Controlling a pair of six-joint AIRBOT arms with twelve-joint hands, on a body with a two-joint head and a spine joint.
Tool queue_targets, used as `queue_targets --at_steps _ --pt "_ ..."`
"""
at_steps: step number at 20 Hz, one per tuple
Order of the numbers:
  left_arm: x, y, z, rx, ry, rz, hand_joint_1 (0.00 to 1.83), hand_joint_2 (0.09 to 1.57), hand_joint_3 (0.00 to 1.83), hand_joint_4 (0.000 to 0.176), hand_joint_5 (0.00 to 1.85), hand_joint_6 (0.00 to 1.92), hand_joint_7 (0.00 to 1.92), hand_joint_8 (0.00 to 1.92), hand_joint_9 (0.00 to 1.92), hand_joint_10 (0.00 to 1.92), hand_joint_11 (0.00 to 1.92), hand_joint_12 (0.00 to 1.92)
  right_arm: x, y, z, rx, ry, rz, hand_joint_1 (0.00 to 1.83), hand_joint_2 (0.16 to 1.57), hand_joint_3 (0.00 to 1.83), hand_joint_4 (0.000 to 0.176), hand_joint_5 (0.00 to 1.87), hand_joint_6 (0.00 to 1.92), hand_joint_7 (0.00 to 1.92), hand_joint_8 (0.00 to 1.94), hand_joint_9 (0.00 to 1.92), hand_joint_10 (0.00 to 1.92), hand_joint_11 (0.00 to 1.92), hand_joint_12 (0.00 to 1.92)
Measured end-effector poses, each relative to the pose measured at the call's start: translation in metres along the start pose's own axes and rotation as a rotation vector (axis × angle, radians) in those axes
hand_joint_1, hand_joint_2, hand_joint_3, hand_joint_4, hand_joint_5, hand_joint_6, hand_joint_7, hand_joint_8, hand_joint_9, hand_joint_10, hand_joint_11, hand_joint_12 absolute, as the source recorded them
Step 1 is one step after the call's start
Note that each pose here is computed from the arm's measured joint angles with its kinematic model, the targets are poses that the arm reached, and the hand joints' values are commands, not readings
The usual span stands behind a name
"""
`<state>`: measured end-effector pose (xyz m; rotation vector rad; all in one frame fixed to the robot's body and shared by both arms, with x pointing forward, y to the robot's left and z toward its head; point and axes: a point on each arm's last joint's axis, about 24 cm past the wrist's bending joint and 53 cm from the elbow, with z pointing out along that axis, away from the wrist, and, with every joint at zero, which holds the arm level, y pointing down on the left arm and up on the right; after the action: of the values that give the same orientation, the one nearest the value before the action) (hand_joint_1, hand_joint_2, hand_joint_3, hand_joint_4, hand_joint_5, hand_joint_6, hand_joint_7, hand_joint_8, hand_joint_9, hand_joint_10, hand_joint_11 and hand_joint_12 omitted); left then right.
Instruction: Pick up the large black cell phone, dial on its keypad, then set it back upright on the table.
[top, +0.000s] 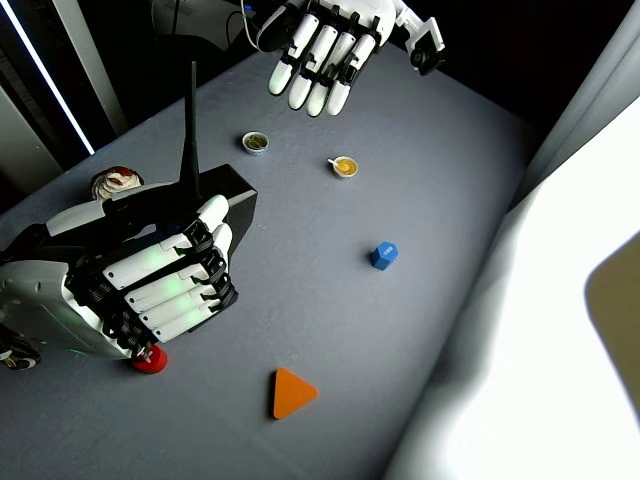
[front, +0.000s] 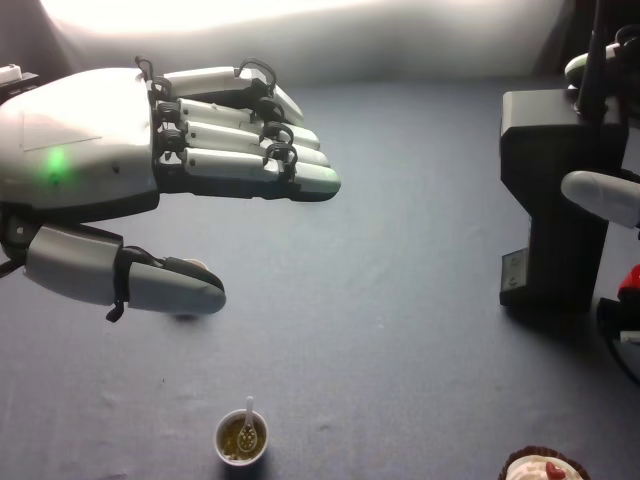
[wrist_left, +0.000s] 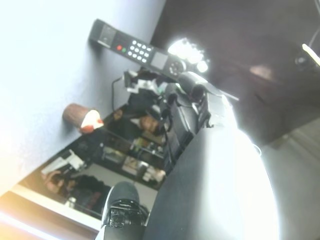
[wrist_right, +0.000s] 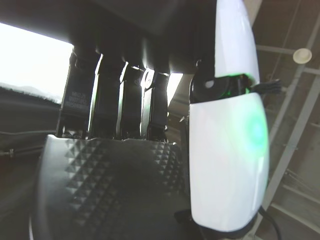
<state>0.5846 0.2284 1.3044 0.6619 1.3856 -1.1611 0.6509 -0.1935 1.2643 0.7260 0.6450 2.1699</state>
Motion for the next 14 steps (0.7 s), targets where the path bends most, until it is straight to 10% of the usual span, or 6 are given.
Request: queue_targets --at_steps 14 --pt "0.0011 0.0014 -0.0008 -0.002 0.007 0.005 0.04 1.30 0.00 0.000 0.30 0.00 0.39 0.00 0.40 0.00 0.02 0.84 0.0004 -0.0015 -0.0003 0.001 -0.001 0.002 1.48 1.19 0.00 0.000 0.85 0.90 0.65 1.45 0.67 1.53 0.85 1.56"
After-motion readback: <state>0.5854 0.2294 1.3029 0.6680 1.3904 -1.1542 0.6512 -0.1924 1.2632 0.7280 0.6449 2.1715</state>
